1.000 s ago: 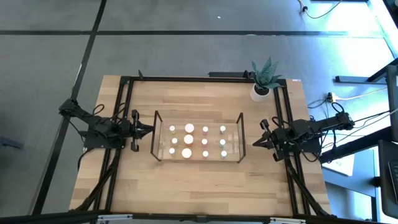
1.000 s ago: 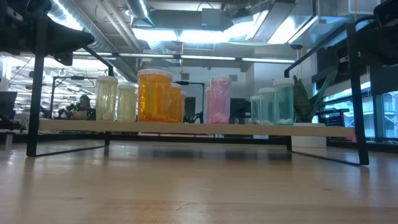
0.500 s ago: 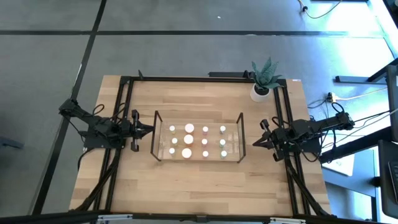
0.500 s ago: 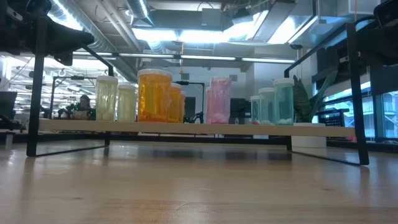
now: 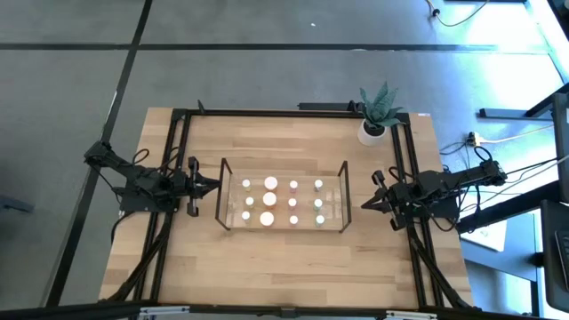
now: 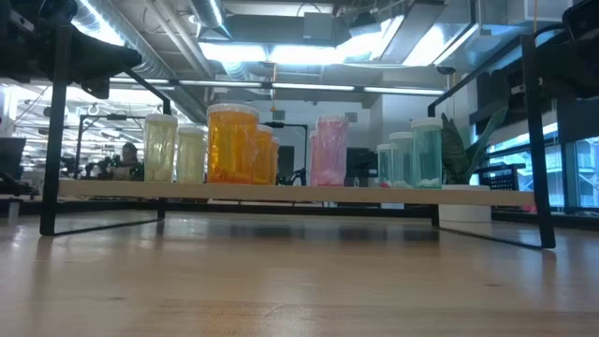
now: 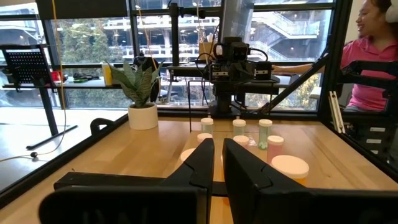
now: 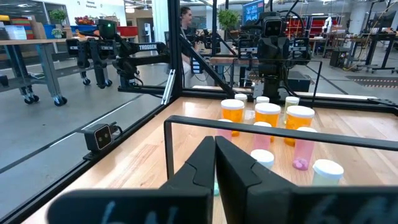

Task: Pick and place medicine bottles onto shelf by color
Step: Return to Home Position

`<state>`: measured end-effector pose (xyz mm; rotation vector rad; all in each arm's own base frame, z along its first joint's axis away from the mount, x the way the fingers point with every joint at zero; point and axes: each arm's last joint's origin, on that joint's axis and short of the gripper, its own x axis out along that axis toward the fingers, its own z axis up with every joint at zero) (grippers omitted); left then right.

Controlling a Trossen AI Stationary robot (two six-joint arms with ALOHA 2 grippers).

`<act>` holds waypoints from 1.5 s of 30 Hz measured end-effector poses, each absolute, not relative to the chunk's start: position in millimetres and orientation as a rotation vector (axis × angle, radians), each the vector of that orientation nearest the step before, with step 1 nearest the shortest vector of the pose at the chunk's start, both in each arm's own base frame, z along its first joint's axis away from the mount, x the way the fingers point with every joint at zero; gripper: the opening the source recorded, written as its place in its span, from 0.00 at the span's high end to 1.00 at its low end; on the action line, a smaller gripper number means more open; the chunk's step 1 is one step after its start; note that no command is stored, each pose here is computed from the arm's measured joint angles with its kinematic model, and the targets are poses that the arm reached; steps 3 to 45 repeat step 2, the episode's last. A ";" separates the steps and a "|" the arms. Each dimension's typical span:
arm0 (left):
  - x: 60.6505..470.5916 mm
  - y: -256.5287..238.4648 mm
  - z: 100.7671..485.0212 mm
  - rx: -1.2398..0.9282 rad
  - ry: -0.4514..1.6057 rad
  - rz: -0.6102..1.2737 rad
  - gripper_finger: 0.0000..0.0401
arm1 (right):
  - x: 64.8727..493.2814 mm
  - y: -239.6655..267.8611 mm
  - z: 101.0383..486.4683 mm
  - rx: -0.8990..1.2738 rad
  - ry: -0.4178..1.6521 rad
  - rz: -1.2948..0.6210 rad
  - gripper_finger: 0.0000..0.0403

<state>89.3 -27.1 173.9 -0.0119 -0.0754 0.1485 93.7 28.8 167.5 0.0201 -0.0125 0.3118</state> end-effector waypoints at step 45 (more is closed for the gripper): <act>89.3 -27.1 173.9 -0.012 -0.076 0.148 0.93 | 93.7 28.8 167.5 0.020 -0.013 0.312 0.96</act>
